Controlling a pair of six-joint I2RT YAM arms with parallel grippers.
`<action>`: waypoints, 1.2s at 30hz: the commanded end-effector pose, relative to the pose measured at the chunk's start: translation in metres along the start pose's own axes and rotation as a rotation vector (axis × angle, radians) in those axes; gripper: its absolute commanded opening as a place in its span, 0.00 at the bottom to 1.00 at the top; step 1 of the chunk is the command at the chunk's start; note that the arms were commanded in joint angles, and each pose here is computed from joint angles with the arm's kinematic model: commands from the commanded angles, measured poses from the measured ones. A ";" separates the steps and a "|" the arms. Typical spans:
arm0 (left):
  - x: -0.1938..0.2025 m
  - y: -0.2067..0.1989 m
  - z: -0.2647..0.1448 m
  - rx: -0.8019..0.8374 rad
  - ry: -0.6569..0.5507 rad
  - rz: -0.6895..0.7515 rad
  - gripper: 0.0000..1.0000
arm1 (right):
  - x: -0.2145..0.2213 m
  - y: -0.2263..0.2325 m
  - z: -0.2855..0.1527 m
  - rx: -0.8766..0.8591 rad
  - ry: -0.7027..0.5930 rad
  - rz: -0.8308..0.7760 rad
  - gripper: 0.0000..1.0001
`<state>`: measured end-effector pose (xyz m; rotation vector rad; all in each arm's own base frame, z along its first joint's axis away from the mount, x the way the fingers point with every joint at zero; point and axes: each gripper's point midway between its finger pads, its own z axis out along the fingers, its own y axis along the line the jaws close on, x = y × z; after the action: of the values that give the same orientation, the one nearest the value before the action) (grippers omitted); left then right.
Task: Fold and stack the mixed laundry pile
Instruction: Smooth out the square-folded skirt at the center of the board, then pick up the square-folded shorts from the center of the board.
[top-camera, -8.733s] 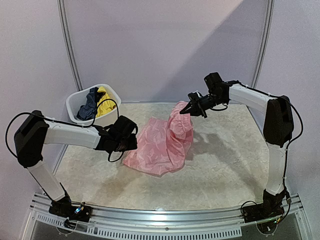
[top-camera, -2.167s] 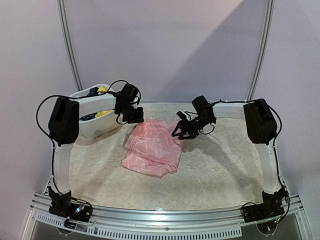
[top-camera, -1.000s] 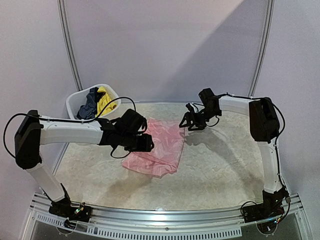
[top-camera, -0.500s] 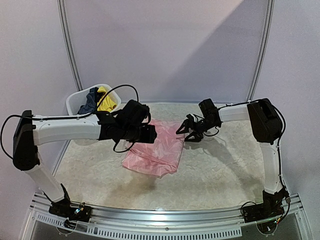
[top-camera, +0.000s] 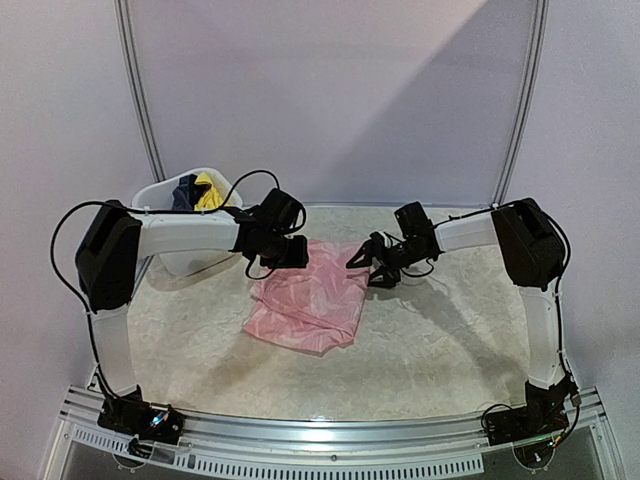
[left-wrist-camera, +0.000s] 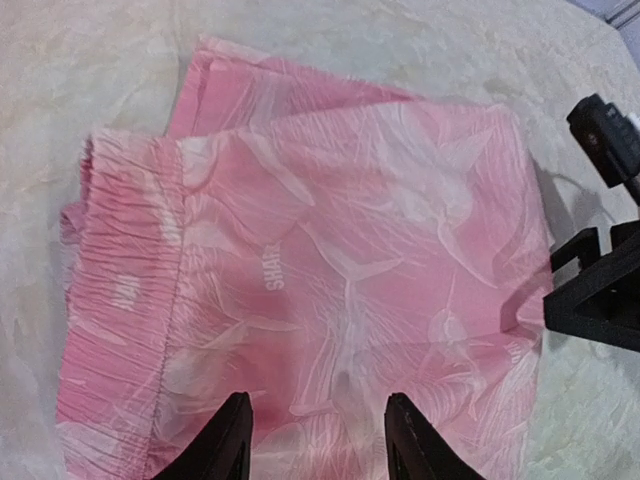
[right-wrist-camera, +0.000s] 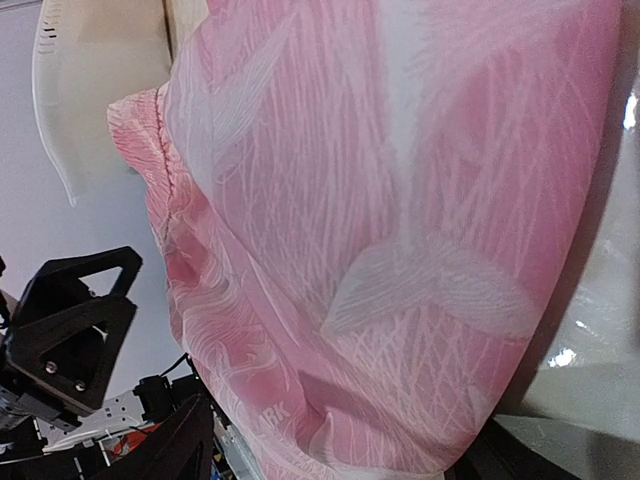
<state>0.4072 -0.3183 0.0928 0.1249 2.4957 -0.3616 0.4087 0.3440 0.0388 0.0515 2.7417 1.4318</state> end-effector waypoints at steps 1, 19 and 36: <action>0.021 -0.004 0.013 0.030 0.067 -0.008 0.45 | 0.017 -0.024 0.011 0.069 0.027 0.067 0.78; 0.071 0.026 0.044 -0.031 0.219 -0.035 0.36 | 0.011 -0.011 0.038 -0.047 0.101 -0.011 0.60; 0.042 0.012 0.025 0.033 0.133 -0.027 0.37 | 0.004 -0.001 0.039 -0.040 0.113 -0.101 0.14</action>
<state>0.3835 -0.3138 0.0246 0.1255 2.6739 -0.3706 0.4098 0.3720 0.0242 -0.1359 2.7293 1.5279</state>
